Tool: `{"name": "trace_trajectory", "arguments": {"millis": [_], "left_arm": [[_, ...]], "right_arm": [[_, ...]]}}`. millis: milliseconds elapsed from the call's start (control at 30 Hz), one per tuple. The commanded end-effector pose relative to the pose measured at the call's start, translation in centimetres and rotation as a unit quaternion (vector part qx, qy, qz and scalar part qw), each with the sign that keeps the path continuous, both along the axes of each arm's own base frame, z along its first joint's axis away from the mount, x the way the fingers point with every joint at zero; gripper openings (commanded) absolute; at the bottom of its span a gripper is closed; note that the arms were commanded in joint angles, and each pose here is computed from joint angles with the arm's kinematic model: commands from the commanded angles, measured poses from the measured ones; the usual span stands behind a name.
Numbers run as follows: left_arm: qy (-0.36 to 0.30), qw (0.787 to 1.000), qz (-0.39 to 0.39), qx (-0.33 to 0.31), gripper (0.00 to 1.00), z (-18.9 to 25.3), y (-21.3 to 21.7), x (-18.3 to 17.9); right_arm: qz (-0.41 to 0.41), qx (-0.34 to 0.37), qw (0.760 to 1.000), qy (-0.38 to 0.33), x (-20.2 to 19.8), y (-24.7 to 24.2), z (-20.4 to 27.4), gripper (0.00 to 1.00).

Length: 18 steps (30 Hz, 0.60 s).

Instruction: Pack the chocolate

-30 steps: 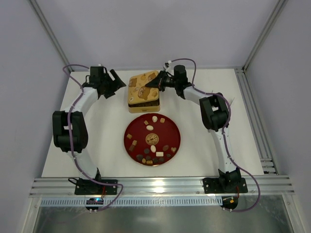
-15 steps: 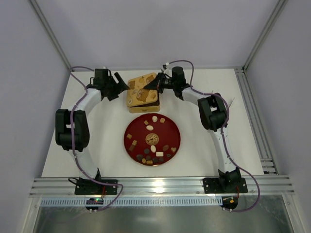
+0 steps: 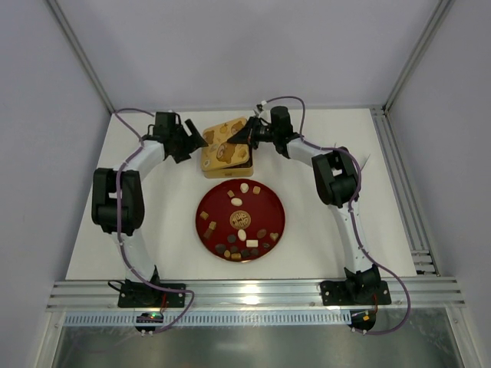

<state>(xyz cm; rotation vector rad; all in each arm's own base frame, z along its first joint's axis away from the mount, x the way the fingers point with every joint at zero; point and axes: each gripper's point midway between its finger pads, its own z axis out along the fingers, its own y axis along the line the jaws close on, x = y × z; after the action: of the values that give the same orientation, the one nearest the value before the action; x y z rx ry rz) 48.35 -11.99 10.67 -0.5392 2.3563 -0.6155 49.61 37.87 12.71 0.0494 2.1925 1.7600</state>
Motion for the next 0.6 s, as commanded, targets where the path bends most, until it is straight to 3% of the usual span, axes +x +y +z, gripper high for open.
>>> {"name": "trace_trajectory", "arguments": {"millis": [0, 567], "left_arm": [[-0.004, 1.0, -0.002, 0.011, 0.81, -0.7, -0.2, 0.2], [0.025, 0.998, -0.013, 0.049, 0.81, -2.2, -0.9, 0.4]], "right_arm": [[-0.009, 0.007, 0.999, -0.034, 0.6, -0.4, 2.3, 0.19], [-0.04, 0.009, 0.999, -0.027, 1.1, -3.0, 3.0, 0.29]]}}
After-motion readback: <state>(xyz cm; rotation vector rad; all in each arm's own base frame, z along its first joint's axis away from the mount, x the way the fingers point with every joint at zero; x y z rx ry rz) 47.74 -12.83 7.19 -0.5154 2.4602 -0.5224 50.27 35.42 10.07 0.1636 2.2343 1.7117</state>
